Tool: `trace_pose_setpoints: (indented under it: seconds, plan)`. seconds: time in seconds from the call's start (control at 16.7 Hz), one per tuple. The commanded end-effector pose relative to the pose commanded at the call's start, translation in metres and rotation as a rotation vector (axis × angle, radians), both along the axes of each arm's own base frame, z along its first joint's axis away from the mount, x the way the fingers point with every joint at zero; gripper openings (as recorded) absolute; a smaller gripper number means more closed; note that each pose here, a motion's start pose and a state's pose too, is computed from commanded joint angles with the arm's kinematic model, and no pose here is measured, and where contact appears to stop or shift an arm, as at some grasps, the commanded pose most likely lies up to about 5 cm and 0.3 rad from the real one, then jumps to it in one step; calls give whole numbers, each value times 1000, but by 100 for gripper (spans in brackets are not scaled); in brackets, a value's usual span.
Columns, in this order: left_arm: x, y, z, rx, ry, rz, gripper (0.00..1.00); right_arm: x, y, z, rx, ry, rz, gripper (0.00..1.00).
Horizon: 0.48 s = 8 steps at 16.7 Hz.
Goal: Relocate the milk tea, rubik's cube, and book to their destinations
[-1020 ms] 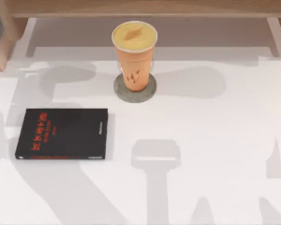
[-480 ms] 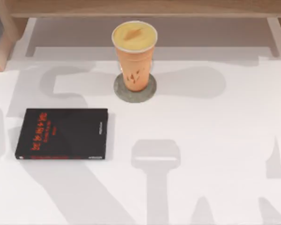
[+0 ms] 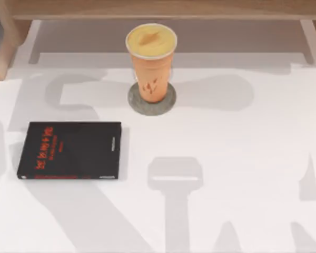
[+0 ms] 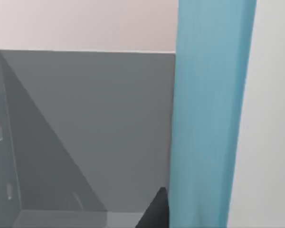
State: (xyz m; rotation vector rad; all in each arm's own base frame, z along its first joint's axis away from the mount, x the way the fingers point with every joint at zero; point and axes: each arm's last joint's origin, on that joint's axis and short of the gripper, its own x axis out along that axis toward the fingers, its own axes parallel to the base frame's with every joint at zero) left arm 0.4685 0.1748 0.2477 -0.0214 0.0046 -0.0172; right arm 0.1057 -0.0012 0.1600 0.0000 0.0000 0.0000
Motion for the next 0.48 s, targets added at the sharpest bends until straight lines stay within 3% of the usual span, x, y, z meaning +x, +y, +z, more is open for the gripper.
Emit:
trace_pose_setpoints:
  seconds: [0.3,0.48]
  plan:
    - [0,0,0,0,0,0,2,0,0,0,0,0,0,100]
    - [0,0,0,0,0,0,0,0,0,0,0,0,0,100]
